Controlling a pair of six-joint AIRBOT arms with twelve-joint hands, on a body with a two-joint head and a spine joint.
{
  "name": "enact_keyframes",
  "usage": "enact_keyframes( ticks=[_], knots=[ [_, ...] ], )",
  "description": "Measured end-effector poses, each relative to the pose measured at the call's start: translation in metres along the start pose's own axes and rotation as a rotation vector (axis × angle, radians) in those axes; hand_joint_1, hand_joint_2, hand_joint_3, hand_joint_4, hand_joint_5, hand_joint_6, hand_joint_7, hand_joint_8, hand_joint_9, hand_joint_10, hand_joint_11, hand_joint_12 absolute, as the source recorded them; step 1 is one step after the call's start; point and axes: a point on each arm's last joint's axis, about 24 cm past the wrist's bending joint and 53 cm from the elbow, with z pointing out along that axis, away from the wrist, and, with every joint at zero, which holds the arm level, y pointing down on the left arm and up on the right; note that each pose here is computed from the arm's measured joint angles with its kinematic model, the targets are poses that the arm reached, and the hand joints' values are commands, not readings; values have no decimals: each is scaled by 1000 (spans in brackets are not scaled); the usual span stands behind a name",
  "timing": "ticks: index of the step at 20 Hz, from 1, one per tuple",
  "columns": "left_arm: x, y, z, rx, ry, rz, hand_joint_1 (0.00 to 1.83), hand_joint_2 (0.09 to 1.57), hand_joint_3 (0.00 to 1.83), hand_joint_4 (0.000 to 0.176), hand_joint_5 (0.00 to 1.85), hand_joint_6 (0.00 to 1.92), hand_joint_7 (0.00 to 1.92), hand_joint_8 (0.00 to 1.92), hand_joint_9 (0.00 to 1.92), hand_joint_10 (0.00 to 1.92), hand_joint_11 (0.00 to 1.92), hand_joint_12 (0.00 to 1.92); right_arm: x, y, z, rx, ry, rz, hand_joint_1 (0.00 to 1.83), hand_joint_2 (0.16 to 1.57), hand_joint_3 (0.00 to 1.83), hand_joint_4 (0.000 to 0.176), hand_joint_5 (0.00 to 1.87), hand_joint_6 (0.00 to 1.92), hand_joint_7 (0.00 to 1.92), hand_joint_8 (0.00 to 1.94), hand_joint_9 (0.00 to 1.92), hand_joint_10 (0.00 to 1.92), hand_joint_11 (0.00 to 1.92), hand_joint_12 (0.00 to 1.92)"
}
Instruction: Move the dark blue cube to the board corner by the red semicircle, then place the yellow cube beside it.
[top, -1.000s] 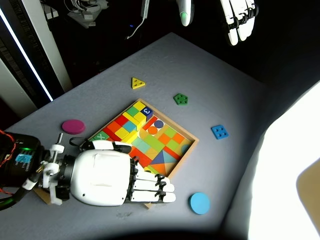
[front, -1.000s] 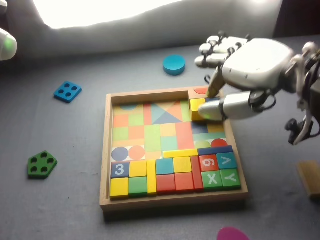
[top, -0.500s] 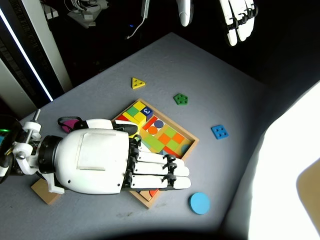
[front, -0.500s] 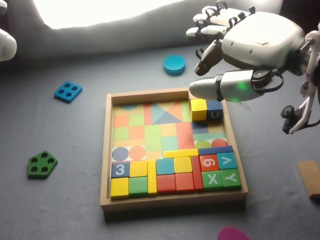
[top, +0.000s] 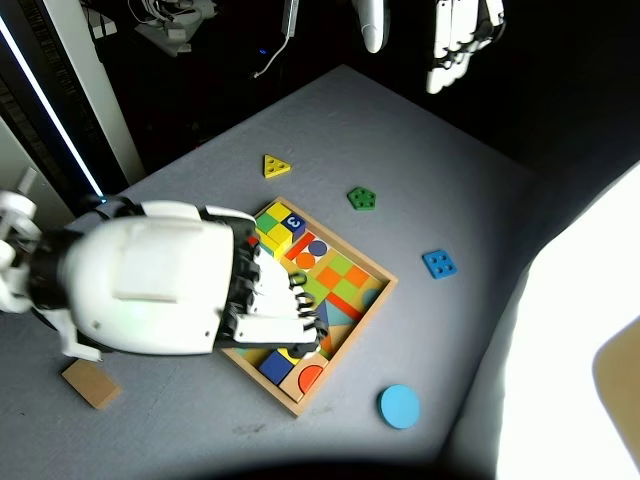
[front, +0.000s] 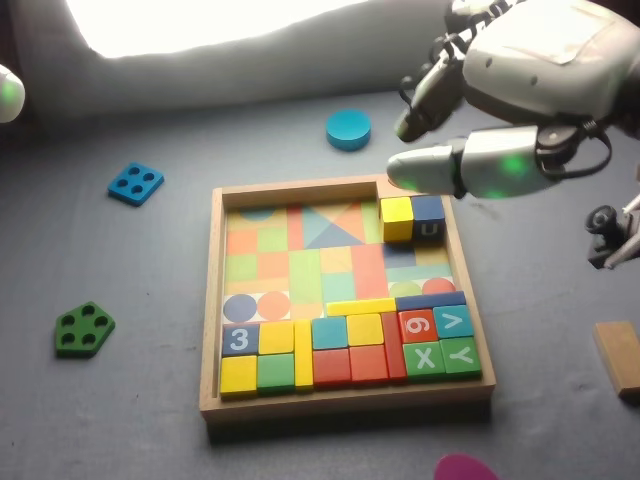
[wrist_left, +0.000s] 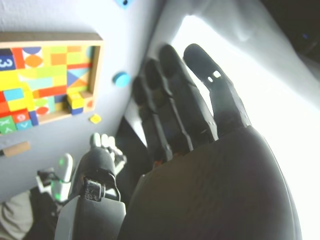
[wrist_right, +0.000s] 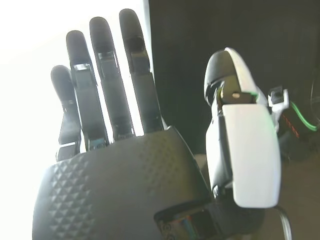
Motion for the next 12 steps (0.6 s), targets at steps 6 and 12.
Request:
enact_keyframes(
  ticks=[6,12],
  knots=[
    [0,0,0,1,-1,0,0,1315,1,0,764,1330,996,1396,965,1674,757,1898,2,8,-6,-9,9,-16,0,1199,4,0,1028,1012,1084,1062,925,1579,620,1921],
    [0,-1,0,2,0,2,0,1330,3,0,732,1433,963,1506,943,1752,748,1921,-2,17,-18,-20,5,-36,0,1211,2,0,952,1156,1047,1160,894,1649,650,1921]
  ],
)
